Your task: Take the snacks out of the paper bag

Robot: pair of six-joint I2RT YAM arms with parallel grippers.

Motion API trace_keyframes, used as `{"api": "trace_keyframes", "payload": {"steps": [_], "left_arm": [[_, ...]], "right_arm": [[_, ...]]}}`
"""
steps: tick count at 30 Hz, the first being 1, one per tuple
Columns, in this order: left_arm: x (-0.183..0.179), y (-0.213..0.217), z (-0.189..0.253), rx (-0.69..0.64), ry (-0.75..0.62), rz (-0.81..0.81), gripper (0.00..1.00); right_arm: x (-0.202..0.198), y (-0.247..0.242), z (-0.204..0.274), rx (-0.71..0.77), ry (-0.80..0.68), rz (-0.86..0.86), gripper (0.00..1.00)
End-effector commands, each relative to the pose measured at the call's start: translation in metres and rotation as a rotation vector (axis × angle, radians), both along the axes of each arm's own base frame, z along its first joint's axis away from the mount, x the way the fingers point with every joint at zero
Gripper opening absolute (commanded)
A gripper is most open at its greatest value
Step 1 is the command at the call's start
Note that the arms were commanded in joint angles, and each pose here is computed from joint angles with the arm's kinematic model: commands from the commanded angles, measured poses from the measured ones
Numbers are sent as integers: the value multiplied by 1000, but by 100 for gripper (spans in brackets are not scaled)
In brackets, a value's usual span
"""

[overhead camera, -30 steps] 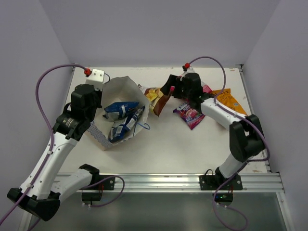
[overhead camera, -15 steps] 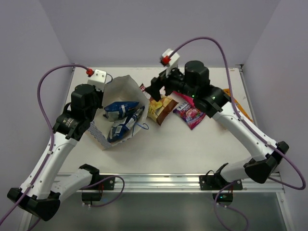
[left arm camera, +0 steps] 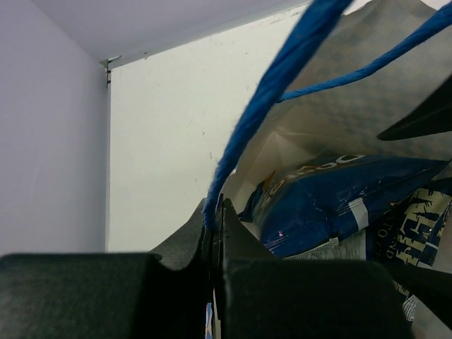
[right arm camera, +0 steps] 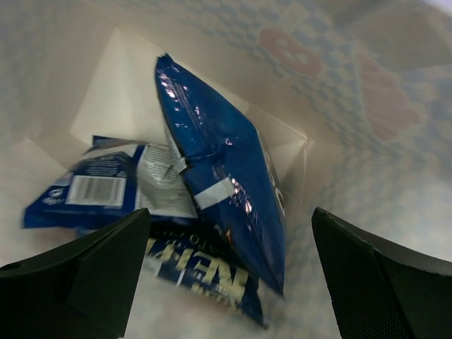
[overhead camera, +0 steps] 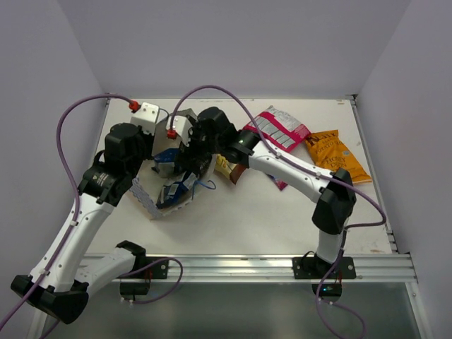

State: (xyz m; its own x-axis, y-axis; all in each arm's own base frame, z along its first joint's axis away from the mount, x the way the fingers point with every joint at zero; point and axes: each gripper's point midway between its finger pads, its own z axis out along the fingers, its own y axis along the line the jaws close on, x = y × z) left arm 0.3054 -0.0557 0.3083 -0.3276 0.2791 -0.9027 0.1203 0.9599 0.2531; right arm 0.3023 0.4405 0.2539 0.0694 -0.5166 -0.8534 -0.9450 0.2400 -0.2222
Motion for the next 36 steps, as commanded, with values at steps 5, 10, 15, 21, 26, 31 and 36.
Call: {"api": "trace_keyframes", "payload": {"steps": [5,10,15,21,26,31,36], "left_arm": [[-2,-3,14,-14,-56,-34,0],[-2,-3,16,-15,-66,-37,0],[0,0,12,-7,-60,-21,0],[1,3,12,-1,-62,1,0],[1,10,13,12,-65,39,0],[2,16,17,16,-80,78,0],[6,23,25,9,-107,132,0]], "right_arm": [[20,24,-30,-64,-38,60,99],[14,27,-41,-51,-16,82,65],[12,23,-18,-16,-47,85,12],[-2,8,50,92,-140,93,0],[-26,-28,128,212,-246,71,0],[-27,-85,169,268,-342,-119,0],[-11,-171,179,342,-377,-469,0]]}}
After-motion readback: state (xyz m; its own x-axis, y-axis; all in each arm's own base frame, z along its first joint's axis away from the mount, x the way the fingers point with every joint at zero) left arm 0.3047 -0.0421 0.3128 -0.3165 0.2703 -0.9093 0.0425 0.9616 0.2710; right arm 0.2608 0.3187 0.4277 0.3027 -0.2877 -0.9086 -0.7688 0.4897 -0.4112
